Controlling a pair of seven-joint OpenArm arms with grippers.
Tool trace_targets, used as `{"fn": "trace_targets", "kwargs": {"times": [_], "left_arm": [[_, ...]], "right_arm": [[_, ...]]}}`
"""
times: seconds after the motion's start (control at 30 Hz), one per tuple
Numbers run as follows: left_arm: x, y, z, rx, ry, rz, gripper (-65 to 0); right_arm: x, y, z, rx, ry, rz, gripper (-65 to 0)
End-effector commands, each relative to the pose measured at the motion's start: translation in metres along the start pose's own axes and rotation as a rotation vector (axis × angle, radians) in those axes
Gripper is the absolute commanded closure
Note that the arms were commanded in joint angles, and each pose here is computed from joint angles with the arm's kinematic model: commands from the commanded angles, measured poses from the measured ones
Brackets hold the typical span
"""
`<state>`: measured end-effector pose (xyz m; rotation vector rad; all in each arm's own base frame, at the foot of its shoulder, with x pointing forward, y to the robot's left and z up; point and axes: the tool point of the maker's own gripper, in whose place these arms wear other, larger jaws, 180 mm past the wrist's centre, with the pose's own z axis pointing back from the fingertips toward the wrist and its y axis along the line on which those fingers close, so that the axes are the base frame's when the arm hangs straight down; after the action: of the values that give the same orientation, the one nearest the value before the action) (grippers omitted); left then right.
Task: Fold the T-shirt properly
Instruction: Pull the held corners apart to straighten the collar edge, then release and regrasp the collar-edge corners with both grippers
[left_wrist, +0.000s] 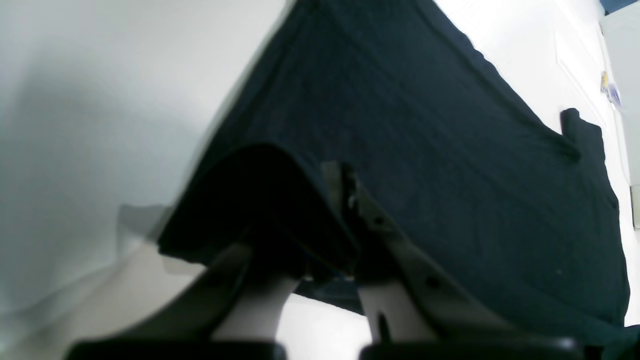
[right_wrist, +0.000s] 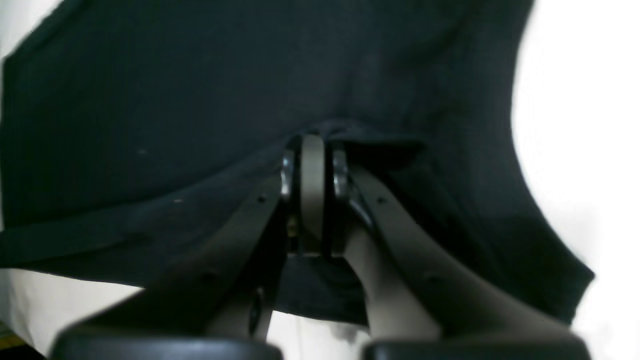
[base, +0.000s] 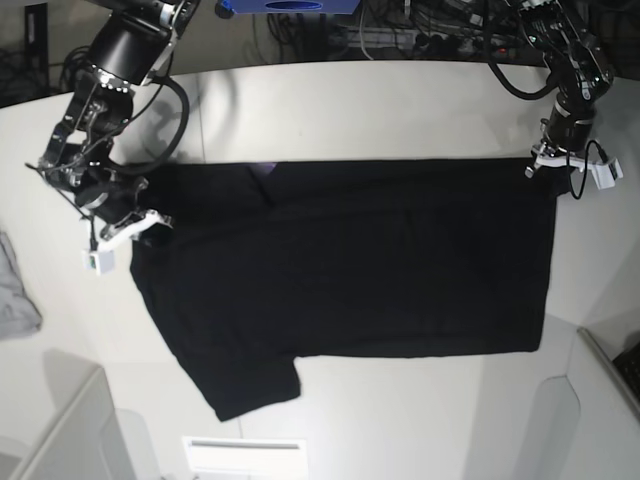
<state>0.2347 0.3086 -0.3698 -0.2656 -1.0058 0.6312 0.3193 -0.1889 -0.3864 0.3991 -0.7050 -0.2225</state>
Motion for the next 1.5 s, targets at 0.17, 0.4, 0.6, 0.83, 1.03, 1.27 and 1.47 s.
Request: {"fn": "trace_targets", "kwargs": {"times": [0.17,0.4,0.6,0.83,1.03,1.27,1.47], "left_arm": [[0.016,-0.005,0.001,-0.018,-0.05,-0.013,0.0],[0.021,-0.008,-0.001,-0.026,-0.061,-0.012,-9.1],[0.021,-0.007,-0.009,-0.026,-0.062,0.014,-23.0],[0.021,-0.007,-0.014,-0.028,-0.062,0.029,-41.5],[0.021,0.01,0.001,0.012,-0.062,0.019,-42.8],[0.029,0.033,0.043,0.089,-0.09,-0.043,-42.9],[0.005,0.053,0.059,0.141,-0.026,-0.04,-43.4]], "right_arm": [[0.02,0.005,0.004,0.015,-0.056,0.016,0.0],[0.019,0.004,0.004,0.014,-0.053,0.014,-15.5],[0.015,0.003,0.004,0.011,-0.046,0.01,-27.2],[0.005,-0.004,0.008,-0.003,-0.039,0.001,-27.2],[0.011,-0.008,0.043,-0.063,-0.181,-0.019,-27.0],[-0.014,-0.029,0.082,-0.188,-0.211,-0.148,-27.9],[-0.05,-0.037,0.087,-0.197,-0.141,-0.195,-28.1]]}}
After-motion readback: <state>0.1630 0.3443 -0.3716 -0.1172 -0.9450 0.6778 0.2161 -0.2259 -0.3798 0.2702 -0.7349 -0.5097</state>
